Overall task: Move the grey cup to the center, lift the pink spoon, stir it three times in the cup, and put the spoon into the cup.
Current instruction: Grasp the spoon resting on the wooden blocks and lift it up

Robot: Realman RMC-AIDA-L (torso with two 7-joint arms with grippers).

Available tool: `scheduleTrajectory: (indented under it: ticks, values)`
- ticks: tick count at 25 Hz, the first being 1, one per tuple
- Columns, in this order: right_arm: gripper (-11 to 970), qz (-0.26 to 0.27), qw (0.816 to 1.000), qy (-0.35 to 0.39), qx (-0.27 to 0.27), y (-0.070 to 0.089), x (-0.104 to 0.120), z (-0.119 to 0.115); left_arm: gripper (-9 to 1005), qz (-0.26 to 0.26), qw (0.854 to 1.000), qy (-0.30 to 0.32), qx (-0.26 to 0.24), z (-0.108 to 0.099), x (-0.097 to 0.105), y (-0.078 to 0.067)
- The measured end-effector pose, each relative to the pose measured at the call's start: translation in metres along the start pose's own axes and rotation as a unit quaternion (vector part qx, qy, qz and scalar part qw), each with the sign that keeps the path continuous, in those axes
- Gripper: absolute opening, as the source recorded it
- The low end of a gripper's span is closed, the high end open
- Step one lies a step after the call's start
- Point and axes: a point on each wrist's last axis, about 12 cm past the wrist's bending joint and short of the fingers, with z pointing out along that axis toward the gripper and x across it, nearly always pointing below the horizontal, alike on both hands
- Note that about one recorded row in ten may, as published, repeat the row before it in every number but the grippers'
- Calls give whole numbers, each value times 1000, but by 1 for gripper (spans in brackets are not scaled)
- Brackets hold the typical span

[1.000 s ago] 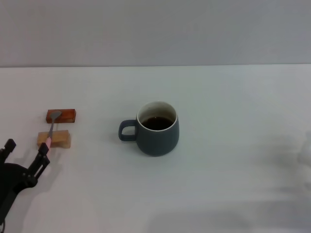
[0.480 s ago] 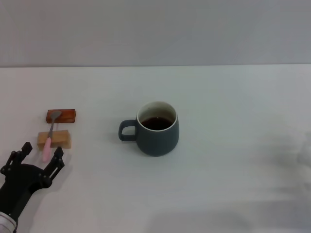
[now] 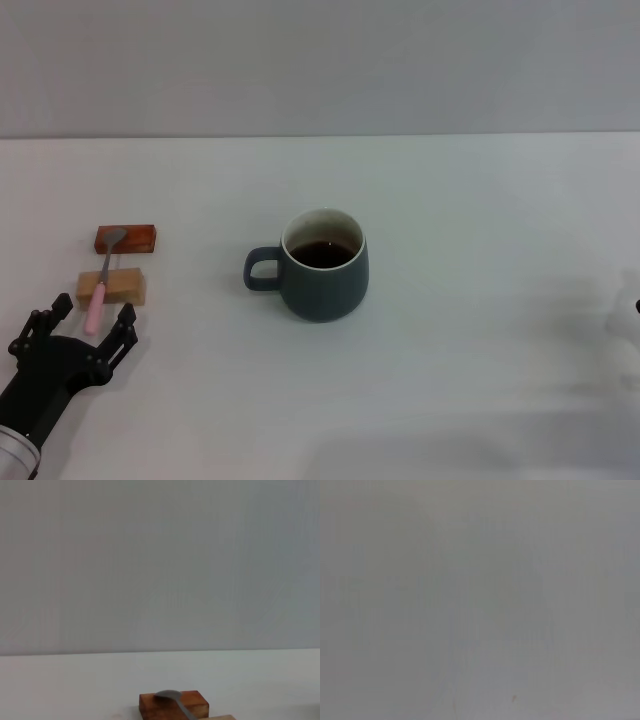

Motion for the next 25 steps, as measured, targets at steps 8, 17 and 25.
scheduleTrajectory:
  ticks: [8, 17, 25]
  values:
    - [-2, 0, 1000, -1, -2, 1, 0, 1, 826, 7, 1000, 1, 3, 3, -1, -1]
    - [-2, 0, 1000, 0, -4, 2, 0, 1, 826, 8, 1000, 14, 4, 6, 1, -2]
    - [-2, 0, 1000, 0, -5, 2, 0, 0, 795, 4, 1000, 13, 3, 6, 1, -1]
